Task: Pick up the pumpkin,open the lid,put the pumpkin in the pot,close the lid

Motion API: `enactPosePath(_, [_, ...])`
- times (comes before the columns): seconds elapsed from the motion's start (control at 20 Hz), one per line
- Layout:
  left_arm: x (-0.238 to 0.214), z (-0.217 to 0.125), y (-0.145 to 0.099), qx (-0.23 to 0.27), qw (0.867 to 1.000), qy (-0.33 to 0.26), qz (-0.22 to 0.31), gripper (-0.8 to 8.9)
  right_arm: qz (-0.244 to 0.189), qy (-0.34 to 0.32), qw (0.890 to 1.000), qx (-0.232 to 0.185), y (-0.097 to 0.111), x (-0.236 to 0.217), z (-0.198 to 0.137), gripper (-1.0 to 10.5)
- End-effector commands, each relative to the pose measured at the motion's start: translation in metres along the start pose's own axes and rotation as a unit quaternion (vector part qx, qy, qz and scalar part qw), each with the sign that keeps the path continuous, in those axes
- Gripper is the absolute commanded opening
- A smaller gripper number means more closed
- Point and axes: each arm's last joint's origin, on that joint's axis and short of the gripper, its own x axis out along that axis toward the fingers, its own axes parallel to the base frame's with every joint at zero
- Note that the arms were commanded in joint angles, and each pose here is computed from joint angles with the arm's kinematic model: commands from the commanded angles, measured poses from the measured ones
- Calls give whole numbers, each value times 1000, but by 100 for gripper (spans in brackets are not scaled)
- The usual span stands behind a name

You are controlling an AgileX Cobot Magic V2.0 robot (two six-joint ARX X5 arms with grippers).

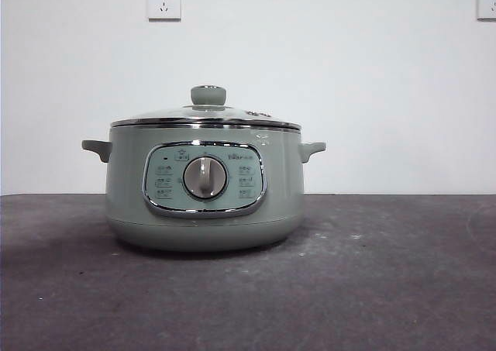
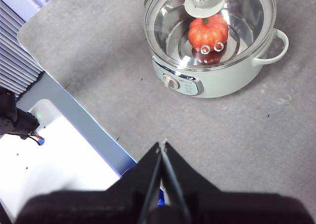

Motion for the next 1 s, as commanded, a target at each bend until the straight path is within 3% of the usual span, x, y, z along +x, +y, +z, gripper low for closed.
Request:
enactPosePath(0.05, [0,-1,2,-11,1000,1,3,-4,-1,1,1000,5,0,0,-1,1])
enactPosePath(0.25, [-39,-1,17,-13,990,-119,70,-4,-1,1,1000,5,0,0,-1,1])
enactPosePath(0.45, [-91,-26,13,-11,957,-240,161,-4,-1,1,1000,4,0,-1,-1,1])
enactPosePath(0.55, [-98,-50,13,-11,933,-289,212,-3,-1,1,1000,4,0,-1,-1,1])
enactPosePath(0.8, [-60,-122,15,6,880,-368,299,-3,-1,-2,1000,4,1,-2,-2,1])
enactPosePath(1.0, [-8,-176,20,5,862,-398,315,-4,-1,-2,1000,4,1,-2,-2,1])
